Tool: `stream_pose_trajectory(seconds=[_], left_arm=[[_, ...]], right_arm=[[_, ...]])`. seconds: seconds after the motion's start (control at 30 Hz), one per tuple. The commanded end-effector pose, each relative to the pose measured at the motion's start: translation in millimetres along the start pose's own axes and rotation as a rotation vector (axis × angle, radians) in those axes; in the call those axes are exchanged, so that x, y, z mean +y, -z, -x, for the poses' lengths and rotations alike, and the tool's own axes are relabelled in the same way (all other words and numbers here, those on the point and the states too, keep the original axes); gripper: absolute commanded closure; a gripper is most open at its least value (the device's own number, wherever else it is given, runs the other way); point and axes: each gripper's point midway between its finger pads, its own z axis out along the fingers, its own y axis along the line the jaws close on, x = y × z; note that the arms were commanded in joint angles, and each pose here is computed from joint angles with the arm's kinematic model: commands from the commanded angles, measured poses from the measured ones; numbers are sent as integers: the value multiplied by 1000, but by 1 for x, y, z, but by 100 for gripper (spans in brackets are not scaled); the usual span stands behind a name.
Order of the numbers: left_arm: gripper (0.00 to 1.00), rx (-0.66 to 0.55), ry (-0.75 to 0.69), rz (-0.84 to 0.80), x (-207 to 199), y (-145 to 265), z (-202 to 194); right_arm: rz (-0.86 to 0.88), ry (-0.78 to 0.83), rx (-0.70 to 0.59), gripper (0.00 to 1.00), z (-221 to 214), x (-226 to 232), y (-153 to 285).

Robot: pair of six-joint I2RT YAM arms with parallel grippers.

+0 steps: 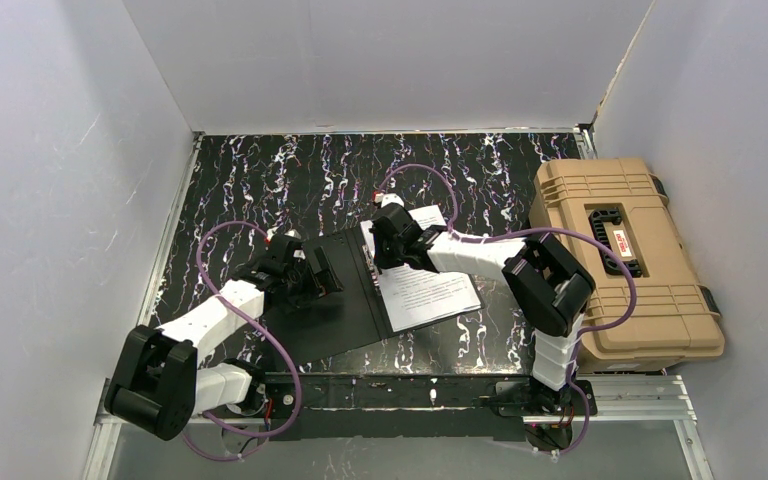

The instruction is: Put the files into the folder

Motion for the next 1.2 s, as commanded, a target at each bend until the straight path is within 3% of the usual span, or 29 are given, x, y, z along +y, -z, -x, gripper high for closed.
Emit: stream_pose_trajectory(seconds=[0.0,0.73,1.17], left_arm=[[2,4,19,37,10,-5,-6],[2,10,86,53,18,-18,-12],[2,0,71,46,15,-14,-9]], right_arm=[[7,-1,7,92,-6,-2,5],[30,-25,39,93,-24,-5,15],[33,-9,-42,91,11,4,37]])
